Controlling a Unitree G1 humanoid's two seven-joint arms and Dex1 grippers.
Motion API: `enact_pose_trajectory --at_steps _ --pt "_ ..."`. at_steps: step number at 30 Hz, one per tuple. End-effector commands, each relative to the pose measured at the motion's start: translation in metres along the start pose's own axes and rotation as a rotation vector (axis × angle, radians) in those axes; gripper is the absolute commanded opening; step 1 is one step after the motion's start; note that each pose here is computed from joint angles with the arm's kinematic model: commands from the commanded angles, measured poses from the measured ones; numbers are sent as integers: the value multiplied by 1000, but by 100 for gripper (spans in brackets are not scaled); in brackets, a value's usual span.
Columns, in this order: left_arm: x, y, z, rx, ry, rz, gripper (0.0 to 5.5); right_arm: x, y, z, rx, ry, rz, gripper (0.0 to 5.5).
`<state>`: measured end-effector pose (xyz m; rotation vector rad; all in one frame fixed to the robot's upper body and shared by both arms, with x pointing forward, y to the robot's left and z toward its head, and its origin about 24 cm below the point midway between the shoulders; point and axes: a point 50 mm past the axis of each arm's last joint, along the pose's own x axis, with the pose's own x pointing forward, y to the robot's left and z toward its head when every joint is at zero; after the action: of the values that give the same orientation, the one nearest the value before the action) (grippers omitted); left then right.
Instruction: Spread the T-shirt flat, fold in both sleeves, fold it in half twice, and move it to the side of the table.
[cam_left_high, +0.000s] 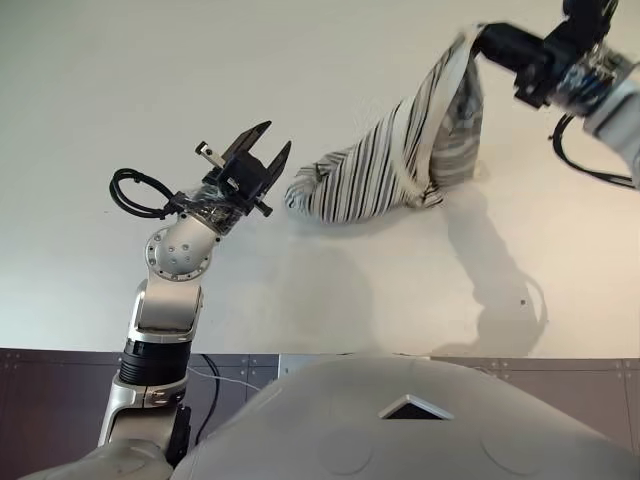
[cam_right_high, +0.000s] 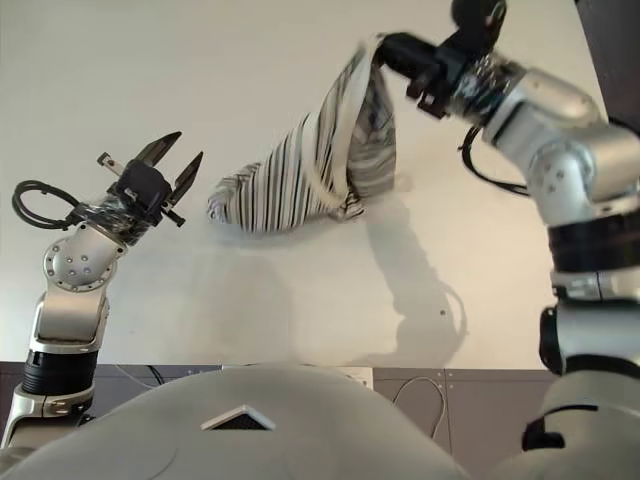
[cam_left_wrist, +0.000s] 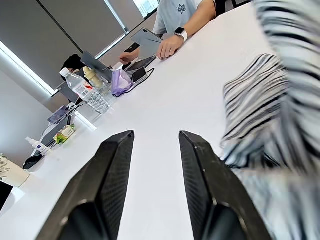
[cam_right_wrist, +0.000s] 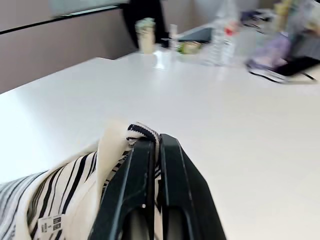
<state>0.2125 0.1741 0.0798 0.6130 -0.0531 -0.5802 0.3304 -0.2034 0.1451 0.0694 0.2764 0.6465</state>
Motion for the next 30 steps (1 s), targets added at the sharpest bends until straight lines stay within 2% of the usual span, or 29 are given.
enact_pose_trajectory --at_steps 1,5,8,13,16,24,30 --pt "4 -41 25 29 -61 -257 166 -1 -22 -59 9 330 -177 16" --pt "16 -56 33 43 -73 -347 166 -10 5 -90 -217 485 76 16" --pt "21 -58 21 117 -24 -396 166 -16 24 -89 -294 477 253 16" --pt "20 -52 18 136 -19 -364 166 -43 57 -87 -311 527 554 16" --pt "14 -45 17 139 -27 -344 166 -66 86 -84 -205 518 777 16" --pt "-3 -53 -1 260 -18 -534 166 -59 64 -78 -148 483 654 16" --pt "1 -65 -14 275 -11 -535 166 -57 66 -78 -148 483 673 16"
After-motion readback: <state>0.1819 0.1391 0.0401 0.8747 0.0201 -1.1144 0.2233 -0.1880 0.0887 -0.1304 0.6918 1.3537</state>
